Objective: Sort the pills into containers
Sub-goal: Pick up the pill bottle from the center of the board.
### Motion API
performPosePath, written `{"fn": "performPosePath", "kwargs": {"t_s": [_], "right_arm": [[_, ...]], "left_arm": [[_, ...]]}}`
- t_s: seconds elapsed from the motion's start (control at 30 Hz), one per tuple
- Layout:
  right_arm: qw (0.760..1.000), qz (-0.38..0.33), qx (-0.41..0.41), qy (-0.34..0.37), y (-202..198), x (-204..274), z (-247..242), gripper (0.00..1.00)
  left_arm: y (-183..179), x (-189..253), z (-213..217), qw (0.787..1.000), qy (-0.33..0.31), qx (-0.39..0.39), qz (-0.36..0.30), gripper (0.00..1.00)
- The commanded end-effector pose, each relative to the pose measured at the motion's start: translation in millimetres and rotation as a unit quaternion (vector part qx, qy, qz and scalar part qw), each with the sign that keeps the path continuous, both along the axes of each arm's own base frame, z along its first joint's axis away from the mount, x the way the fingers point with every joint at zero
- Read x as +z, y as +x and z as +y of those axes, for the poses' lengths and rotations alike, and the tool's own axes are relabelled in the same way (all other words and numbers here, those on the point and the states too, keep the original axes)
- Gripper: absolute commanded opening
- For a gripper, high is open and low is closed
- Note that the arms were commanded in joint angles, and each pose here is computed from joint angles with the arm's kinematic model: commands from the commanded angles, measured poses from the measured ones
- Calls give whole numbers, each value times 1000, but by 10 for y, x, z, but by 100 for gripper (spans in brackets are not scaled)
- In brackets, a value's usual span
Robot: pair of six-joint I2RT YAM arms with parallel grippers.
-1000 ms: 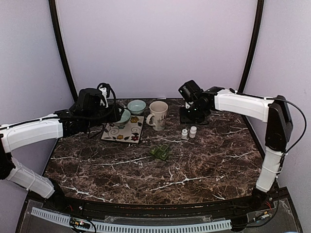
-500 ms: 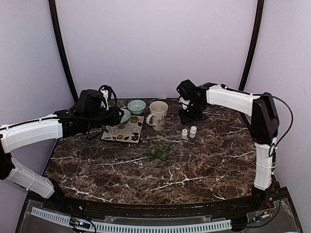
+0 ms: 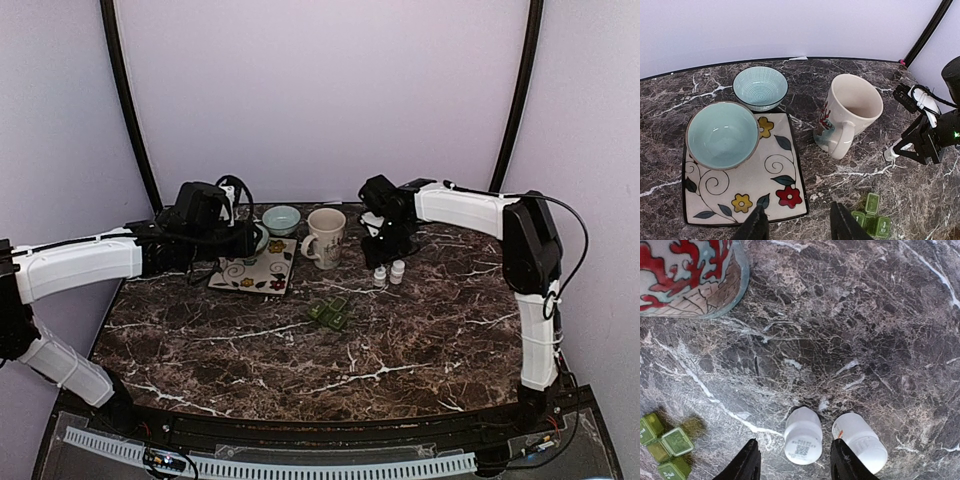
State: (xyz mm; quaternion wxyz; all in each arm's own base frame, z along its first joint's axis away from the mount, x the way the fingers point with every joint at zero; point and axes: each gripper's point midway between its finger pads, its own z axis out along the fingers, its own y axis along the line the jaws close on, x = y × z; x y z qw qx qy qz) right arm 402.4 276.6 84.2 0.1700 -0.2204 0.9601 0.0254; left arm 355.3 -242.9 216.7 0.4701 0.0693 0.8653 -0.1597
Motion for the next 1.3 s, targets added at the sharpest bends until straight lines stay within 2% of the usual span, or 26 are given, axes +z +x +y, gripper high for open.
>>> {"fn": "performPosePath", "kwargs": {"t_s": [0.0,1.27], "right_arm": [[1000,6,9,6,70,-82,63,47],[999,35,6,-22,-9,-191,-109,40]], "left_arm": [[14,82,-35,1000,8,-9,-7,45],[137,2,-151,999,27,-18,-1,45]]}}
